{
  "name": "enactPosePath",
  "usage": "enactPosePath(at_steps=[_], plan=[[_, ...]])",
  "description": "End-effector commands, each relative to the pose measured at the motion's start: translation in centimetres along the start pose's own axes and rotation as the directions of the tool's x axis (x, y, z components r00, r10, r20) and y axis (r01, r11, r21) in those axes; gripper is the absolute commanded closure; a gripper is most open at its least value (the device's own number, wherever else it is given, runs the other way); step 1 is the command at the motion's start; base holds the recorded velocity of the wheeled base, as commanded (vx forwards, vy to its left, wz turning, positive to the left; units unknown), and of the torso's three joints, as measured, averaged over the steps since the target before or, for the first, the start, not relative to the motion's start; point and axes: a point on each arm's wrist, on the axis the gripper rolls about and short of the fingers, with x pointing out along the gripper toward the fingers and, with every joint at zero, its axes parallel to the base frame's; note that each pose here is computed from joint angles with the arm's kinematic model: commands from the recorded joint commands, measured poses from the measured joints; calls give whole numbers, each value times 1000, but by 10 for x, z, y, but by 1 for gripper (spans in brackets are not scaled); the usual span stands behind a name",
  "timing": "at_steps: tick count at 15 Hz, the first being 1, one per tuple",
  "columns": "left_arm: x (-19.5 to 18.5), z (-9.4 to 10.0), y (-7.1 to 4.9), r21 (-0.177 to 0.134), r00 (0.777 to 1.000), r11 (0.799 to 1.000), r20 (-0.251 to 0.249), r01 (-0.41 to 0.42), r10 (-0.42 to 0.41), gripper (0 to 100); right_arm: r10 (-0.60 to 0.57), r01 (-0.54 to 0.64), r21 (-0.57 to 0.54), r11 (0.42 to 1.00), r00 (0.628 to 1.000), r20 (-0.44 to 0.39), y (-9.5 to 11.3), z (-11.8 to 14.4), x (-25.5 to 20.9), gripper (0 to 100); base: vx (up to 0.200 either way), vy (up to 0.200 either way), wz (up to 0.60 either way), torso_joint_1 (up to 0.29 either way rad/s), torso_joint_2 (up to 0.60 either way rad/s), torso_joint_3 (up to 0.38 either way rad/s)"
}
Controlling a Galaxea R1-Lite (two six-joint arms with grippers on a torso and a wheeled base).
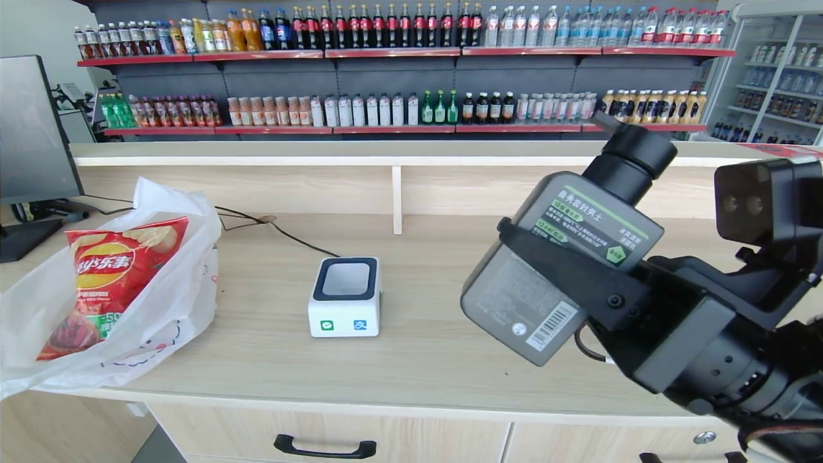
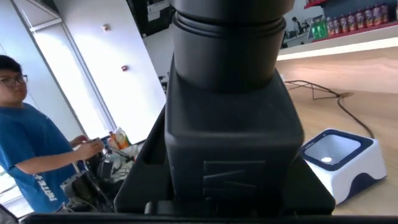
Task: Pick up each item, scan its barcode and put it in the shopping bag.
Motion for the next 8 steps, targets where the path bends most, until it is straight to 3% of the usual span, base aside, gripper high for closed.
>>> enactPosePath(at_steps=[1, 4, 6, 7, 8], plan=[[0, 0, 0, 0, 1000, 1000, 1, 0, 0, 0, -74, 71, -59, 996, 996, -47, -18, -13, -3, 100, 0, 0, 0, 0, 0, 0], [0, 0, 0, 0, 1000, 1000, 1, 0, 0, 0, -237, 196, -304, 932, 966, -104, -53, -24, -23, 100, 0, 0, 0, 0, 0, 0], [0, 0, 0, 0, 1000, 1000, 1, 0, 0, 0, -298, 227, -423, 877, 948, -109, -60, -24, -35, 100, 0, 0, 0, 0, 0, 0], [0, 0, 0, 0, 1000, 1000, 1, 0, 0, 0, -347, 273, -477, 835, 935, -72, -63, -20, -36, 100, 0, 0, 0, 0, 0, 0], [0, 0, 0, 0, 1000, 1000, 1, 0, 0, 0, -347, 273, -477, 835, 935, -72, -63, -20, -36, 100, 0, 0, 0, 0, 0, 0]])
